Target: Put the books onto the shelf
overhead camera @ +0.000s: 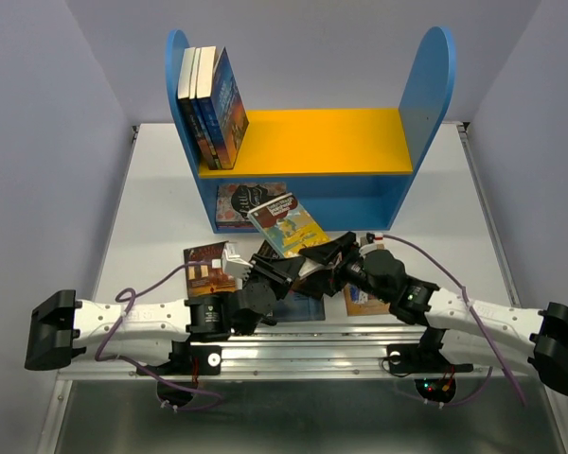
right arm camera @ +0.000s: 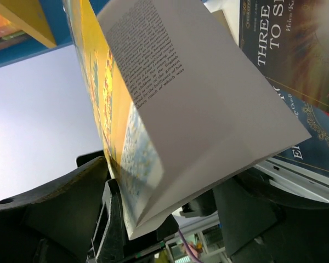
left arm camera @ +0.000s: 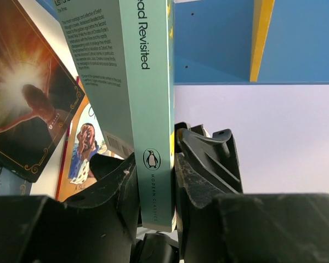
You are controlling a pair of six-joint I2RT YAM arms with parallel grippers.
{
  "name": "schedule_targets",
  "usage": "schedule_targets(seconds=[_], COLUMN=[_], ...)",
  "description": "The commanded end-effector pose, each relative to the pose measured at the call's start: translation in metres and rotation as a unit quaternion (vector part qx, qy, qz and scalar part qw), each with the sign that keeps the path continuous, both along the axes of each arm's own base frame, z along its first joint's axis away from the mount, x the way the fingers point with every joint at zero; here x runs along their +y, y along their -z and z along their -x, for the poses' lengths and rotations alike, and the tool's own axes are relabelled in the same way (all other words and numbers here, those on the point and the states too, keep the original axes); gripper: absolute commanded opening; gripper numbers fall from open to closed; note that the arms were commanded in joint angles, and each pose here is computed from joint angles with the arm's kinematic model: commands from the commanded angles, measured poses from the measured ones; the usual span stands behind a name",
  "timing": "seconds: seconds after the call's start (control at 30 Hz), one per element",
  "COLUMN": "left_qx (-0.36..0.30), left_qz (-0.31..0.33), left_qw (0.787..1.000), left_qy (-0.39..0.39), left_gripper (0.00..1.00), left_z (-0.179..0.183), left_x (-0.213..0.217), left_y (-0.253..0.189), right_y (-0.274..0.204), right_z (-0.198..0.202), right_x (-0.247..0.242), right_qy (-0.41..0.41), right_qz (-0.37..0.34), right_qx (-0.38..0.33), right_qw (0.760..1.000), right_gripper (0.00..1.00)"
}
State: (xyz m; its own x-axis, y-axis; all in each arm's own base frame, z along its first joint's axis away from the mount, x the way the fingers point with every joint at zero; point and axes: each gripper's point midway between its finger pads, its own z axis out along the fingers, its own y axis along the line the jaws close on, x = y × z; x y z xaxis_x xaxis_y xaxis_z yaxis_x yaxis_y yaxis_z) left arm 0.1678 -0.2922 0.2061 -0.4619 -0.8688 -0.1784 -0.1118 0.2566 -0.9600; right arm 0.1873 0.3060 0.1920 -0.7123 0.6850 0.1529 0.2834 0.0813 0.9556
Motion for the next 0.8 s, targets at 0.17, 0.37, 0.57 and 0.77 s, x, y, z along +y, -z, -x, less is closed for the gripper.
schedule_targets(seconds=[0.17, 0.37, 0.57, 0.77], left_qx=[-0.014, -0.006, -0.001, 0.001], left_qz=[0.092, 0.088, 0.088, 0.074], left_qw=[0.995, 0.995, 0.994, 0.994], left_qy=[-0.042, -0.049, -0.059, -0.075], left_gripper=[0.0, 0.0, 0.0, 0.0], left_z=[0.001, 0.005, 0.011, 0.013], left_x=[-0.004, -0.011, -0.013, -0.014], left_y=[-0.047, -0.044, -0.038, -0.032], right_y=[-0.055, -0.063, -0.076, -0.089], right_z=[-0.026, -0.037, -0.047, -0.051], right_x=[-0.019, -0.024, -0.027, -0.016], right_qy=[0.098, 0.128, 0.156, 0.154], right_qz=[-0.041, -0.029, -0.044, -0.056], right_qx=[-0.064, -0.079, -0.099, -0.119], right_qw=[0.992, 0.988, 0.982, 0.979], right_gripper=[0.65, 0.58, 0.54, 0.46])
